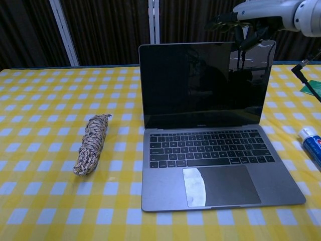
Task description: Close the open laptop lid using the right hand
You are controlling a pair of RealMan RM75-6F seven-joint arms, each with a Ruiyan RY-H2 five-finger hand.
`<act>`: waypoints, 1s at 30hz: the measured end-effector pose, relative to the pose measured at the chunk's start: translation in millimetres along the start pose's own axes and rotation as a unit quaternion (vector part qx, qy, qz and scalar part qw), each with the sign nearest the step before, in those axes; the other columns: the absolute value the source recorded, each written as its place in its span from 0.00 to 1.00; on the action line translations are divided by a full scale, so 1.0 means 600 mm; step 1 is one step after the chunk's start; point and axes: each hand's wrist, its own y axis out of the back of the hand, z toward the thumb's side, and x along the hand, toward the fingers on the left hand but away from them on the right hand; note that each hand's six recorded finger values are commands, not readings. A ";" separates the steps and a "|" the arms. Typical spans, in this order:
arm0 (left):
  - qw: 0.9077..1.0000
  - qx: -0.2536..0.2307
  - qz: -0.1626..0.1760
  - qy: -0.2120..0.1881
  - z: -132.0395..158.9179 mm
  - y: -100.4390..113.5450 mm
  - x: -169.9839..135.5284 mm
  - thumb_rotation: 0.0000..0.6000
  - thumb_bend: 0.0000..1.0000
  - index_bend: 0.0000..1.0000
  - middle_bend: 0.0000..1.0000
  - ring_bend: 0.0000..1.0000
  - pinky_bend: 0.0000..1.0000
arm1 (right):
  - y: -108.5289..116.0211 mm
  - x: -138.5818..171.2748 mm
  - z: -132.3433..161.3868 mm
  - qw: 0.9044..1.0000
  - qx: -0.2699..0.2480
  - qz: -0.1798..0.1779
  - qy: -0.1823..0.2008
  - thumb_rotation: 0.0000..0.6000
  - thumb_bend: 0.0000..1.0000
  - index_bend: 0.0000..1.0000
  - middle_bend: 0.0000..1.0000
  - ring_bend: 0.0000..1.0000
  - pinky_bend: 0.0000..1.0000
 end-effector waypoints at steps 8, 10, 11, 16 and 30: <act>1.000 0.000 0.001 0.003 -0.002 0.000 0.000 1.00 0.00 0.00 0.00 0.00 0.00 | -0.014 -0.016 -0.008 0.999 0.016 0.011 -0.026 1.00 1.00 0.15 0.26 0.13 0.04; 1.000 0.000 0.000 0.002 -0.001 -0.001 0.000 1.00 0.00 0.00 0.00 0.00 0.00 | -0.016 -0.016 -0.006 0.999 0.017 0.014 -0.029 1.00 1.00 0.16 0.28 0.15 0.07; 1.000 0.000 -0.001 0.002 -0.001 -0.001 0.000 1.00 0.00 0.00 0.00 0.00 0.00 | -0.016 -0.017 -0.005 0.999 0.017 0.015 -0.029 1.00 1.00 0.16 0.29 0.16 0.08; 1.000 0.002 -0.001 0.001 0.000 -0.003 0.000 1.00 0.00 0.00 0.00 0.00 0.00 | -0.014 -0.015 0.003 0.999 0.020 0.014 -0.027 1.00 1.00 0.22 0.33 0.20 0.08; 1.000 0.003 -0.003 -0.002 0.005 -0.006 -0.001 1.00 0.00 0.00 0.00 0.00 0.00 | -0.012 0.010 0.022 0.999 0.036 0.019 -0.005 1.00 1.00 0.34 0.39 0.25 0.13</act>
